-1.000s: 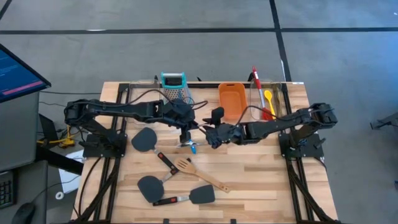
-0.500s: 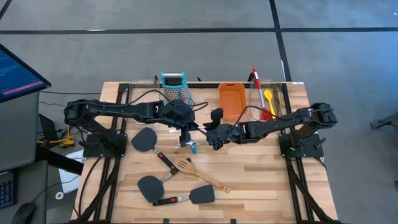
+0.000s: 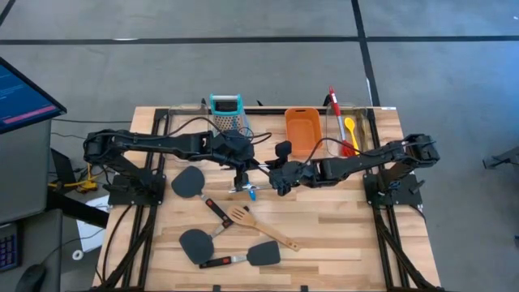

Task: Pick & Place Kitchen Items
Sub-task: Put the top silver kitchen knife into the orange bin

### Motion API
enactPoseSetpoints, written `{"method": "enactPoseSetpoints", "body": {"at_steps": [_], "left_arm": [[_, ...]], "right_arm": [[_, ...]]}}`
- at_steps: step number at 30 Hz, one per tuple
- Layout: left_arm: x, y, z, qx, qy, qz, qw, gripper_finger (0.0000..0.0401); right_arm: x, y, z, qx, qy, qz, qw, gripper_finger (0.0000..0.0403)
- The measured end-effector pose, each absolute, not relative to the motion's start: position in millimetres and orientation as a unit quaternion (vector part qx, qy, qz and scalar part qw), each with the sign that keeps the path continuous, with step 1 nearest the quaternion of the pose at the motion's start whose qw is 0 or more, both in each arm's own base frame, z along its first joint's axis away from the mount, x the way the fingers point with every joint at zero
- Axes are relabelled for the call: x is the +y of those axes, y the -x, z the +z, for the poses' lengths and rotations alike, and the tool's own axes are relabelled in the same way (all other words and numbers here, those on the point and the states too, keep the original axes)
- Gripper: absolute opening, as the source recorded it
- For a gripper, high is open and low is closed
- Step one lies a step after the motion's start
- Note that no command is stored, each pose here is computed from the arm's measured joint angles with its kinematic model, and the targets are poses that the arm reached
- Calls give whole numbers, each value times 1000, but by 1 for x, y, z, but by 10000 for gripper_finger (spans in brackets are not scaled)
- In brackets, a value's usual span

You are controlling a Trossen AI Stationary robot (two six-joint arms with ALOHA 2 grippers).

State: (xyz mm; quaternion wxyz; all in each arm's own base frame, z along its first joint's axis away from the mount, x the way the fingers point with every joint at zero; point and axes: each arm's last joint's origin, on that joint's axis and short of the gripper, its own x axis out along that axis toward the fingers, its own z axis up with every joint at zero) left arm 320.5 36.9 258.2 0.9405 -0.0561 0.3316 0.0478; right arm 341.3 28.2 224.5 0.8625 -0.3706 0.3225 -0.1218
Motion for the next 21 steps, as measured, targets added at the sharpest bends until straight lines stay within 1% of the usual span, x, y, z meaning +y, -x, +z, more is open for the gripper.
{"method": "enactPoseSetpoints", "body": {"at_steps": [7, 16, 21], "left_arm": [[38, -322, 260, 323, 34, 53, 944, 48], [40, -330, 272, 251, -32, 54, 966, 99], [40, -327, 284, 221, -63, 51, 972, 116]], "right_arm": [[29, -341, 225, 320, 360, -127, 867, 13], [30, -342, 226, 313, 353, -116, 874, 11], [17, -342, 225, 316, 295, -148, 890, 11]]}}
